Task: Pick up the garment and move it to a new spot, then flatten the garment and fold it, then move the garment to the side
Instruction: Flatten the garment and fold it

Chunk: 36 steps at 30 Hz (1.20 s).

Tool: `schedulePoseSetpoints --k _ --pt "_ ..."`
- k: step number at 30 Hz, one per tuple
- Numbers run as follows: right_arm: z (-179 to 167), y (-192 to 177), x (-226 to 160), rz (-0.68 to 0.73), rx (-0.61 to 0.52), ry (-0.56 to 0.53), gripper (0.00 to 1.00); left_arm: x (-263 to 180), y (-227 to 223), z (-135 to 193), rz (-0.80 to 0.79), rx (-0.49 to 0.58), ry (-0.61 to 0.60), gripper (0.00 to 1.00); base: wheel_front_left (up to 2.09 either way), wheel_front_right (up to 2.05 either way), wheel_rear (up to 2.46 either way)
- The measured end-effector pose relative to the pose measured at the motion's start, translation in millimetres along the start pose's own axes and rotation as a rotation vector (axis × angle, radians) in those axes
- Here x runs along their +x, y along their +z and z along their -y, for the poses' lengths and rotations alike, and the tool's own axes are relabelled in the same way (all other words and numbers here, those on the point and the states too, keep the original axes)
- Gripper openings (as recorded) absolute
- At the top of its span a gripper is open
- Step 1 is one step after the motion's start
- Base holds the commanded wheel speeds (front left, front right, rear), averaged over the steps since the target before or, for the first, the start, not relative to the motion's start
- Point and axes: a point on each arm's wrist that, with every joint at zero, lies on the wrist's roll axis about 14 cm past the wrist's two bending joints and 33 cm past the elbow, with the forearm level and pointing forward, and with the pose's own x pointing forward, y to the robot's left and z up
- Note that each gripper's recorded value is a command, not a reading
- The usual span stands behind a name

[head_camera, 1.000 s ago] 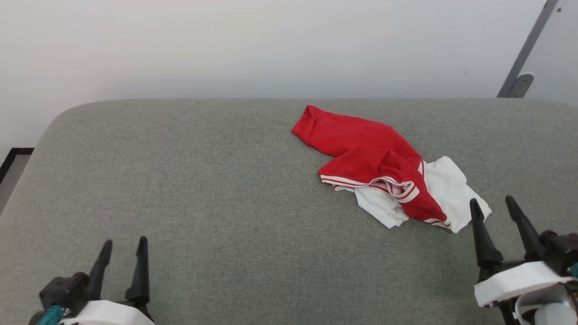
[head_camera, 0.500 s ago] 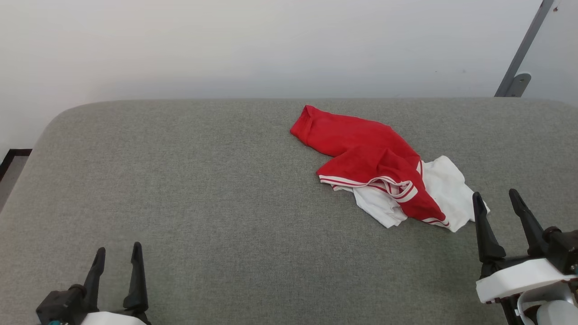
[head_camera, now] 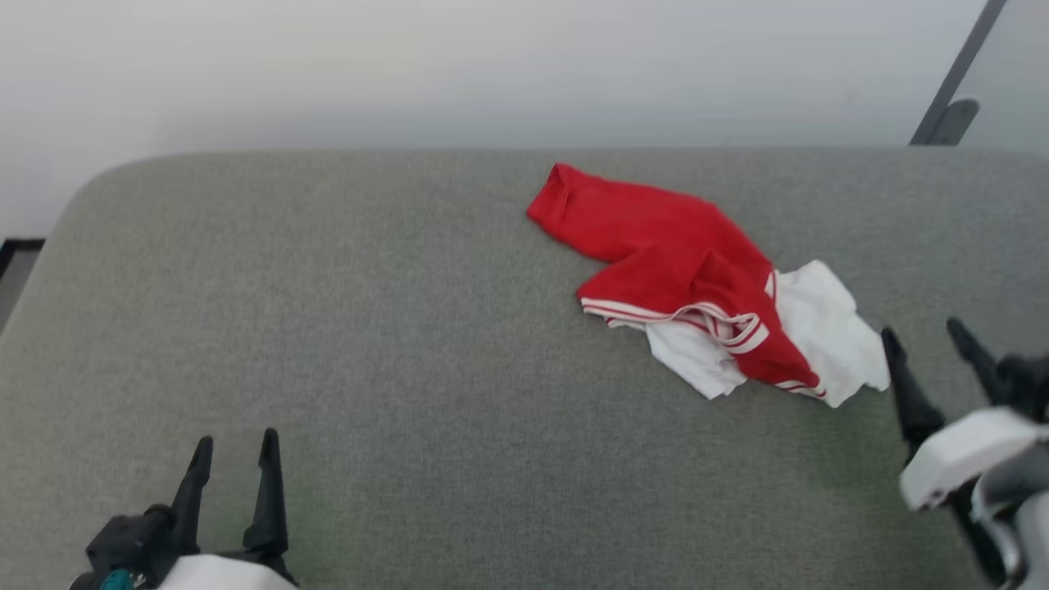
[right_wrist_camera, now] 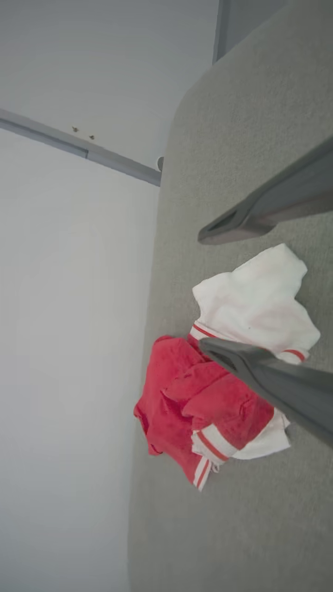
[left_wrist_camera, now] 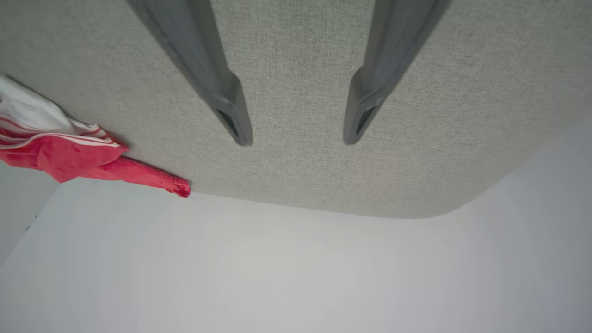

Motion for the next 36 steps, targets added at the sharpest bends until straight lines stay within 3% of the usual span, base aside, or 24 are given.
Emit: schedulePoseSetpoints --k 7,18,24,25,26,27,33,36 --pt "30.7 -22.8 43.4 -0.28 -0.173 0.049 1.0 17.9 -16.8 7.9 -0.045 -0.031 -0.003 1.0 0.0 0.0 0.0" --pt "35.6 -107.6 65.1 -0.834 -0.165 0.16 1.0 38.8 -43.7 -1.8 -0.115 -0.052 0.045 1.0 0.0 0.0 0.0" --pt "26.7 -124.2 73.6 -0.968 -0.172 0.24 1.0 48.3 -54.2 -5.3 -0.137 -0.059 0.065 1.0 0.0 0.0 0.0" --pt "25.6 -126.8 73.3 -0.984 -0.176 0.253 0.49 48.8 -55.6 -6.9 -0.14 -0.059 0.07 1.0 0.0 0.0 0.0" --pt "24.5 -128.4 74.0 -0.992 -0.18 0.264 0.31 48.8 -57.6 -8.0 -0.146 -0.059 0.074 1.0 0.0 0.0 0.0" --pt "24.8 -129.3 75.5 -0.997 -0.171 0.265 0.0 49.1 -59.6 -8.5 -0.151 -0.06 0.077 1.0 0.0 0.0 0.0" --pt "39.9 -117.2 89.6 -0.866 -0.118 0.21 0.0 64.0 -59.4 5.1 -0.14 -0.067 0.033 1.0 0.0 0.0 0.0" --pt "79.6 -101.8 95.7 -0.779 -0.094 0.084 0.0 71.1 -59.1 13.8 -0.136 -0.064 -0.001 1.0 0.0 0.0 0.0"
